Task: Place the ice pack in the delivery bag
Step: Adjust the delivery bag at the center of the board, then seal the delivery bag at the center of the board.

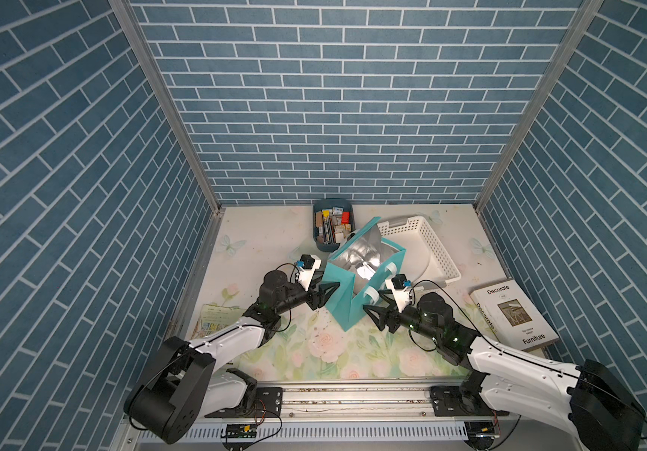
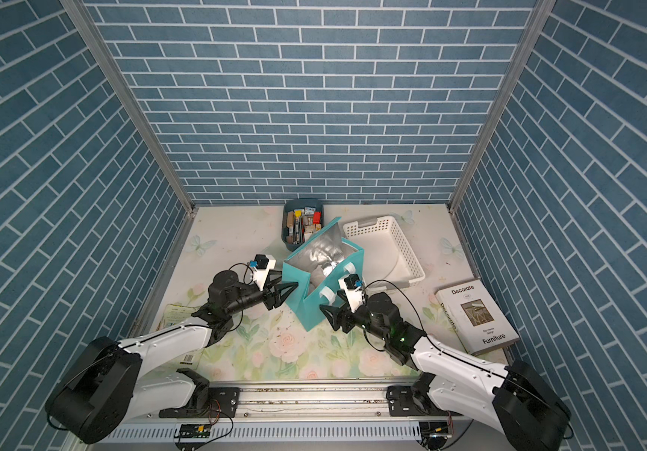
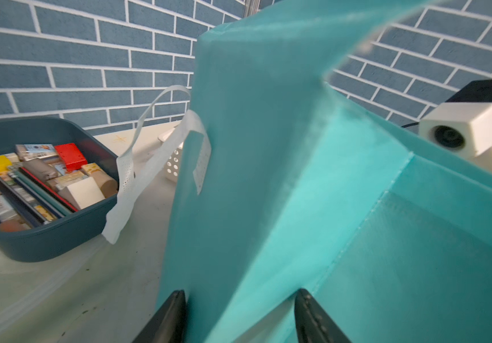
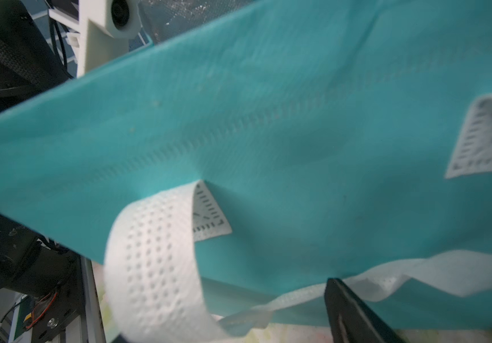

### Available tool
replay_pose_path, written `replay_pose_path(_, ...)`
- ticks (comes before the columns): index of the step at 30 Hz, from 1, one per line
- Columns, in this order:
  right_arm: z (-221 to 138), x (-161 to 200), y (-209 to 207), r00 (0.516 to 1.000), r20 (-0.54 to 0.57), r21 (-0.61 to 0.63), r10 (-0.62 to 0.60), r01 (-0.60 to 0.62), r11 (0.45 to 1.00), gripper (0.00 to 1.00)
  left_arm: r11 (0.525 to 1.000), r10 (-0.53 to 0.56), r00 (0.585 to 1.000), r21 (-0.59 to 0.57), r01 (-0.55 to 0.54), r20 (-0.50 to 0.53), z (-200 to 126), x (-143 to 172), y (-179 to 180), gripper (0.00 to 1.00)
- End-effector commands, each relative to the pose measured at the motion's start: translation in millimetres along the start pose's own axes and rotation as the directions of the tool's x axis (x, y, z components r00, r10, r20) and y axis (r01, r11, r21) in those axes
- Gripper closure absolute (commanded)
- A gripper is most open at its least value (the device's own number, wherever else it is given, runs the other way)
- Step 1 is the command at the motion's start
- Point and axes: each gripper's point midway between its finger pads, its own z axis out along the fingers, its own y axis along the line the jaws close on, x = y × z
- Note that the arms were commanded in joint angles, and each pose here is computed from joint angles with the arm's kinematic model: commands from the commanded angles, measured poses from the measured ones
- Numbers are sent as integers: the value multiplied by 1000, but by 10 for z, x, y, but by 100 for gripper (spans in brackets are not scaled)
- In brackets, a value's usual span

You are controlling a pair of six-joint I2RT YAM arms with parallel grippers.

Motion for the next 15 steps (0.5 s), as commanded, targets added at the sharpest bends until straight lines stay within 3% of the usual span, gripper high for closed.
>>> replay_pose_path(1, 27, -193, -10, 998, 52, 31, -41, 39, 999, 18, 996, -6, 1000, 92, 4, 22, 26, -93, -134, 41)
replay_pose_path(15, 303, -481, -107, 993, 111, 96, -52, 41, 995, 20, 982, -114, 993, 147, 114, -10, 7, 28, -252, 45)
